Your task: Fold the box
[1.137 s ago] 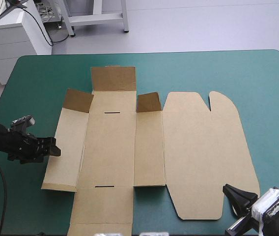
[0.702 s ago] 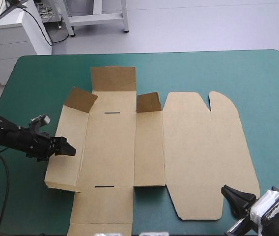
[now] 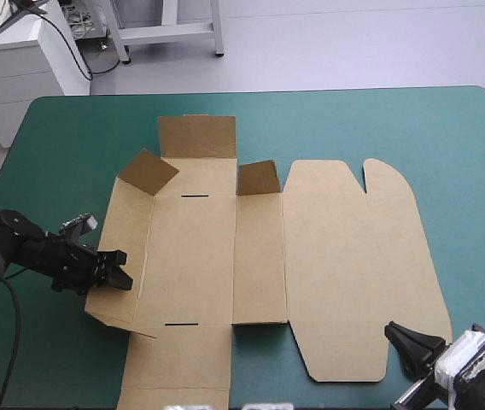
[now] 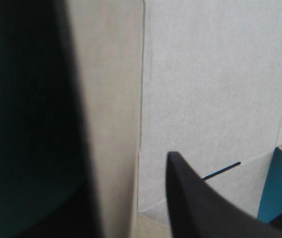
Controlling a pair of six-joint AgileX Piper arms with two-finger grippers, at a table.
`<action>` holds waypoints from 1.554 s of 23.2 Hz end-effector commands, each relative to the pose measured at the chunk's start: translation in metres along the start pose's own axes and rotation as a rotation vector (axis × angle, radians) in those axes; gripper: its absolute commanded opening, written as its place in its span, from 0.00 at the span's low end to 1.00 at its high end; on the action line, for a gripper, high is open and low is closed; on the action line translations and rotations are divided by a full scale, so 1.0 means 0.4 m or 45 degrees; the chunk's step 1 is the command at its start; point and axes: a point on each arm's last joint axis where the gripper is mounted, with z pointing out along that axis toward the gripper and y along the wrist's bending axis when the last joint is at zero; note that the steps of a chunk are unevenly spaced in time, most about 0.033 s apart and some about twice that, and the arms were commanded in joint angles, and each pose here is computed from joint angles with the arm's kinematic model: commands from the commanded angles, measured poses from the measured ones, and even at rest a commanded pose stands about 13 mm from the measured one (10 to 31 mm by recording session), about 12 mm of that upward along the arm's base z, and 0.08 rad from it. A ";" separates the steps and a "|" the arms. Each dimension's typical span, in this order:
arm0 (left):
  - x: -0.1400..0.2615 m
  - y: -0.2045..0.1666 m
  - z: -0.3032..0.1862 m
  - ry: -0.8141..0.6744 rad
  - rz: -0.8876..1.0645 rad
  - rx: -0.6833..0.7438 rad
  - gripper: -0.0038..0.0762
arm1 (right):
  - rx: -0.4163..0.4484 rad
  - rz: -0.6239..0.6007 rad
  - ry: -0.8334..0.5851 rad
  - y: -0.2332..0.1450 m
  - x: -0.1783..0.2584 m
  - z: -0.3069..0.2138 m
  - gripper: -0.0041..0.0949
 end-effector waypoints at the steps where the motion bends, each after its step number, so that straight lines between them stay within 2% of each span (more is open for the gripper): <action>1: 0.020 -0.035 -0.024 0.065 0.012 0.069 0.04 | 0.013 -0.001 -0.099 -0.002 -0.031 -0.005 0.04; 14: 0.010 -0.040 -0.036 0.041 0.022 0.059 0.04 | 0.013 -0.001 -0.099 -0.002 -0.031 -0.005 0.04; 18: -0.038 -0.075 -0.090 -0.061 0.124 0.016 0.04 | 0.017 0.000 -0.107 -0.002 -0.031 -0.004 0.04; 22: -0.082 -0.151 -0.140 -0.089 0.393 -0.181 0.04 | 0.017 0.000 -0.107 -0.002 -0.031 -0.004 0.04; 28: -0.128 -0.286 -0.230 -0.158 0.904 -0.614 0.04 | 0.017 0.000 -0.107 -0.002 -0.031 -0.004 0.04; 30: -0.135 -0.325 -0.241 -0.190 1.065 -0.695 0.04 | 0.017 0.000 -0.107 -0.002 -0.031 -0.004 0.04; 36: -0.156 -0.398 -0.218 -0.338 1.301 -0.798 0.04 | 0.017 0.000 -0.107 -0.002 -0.031 -0.004 0.04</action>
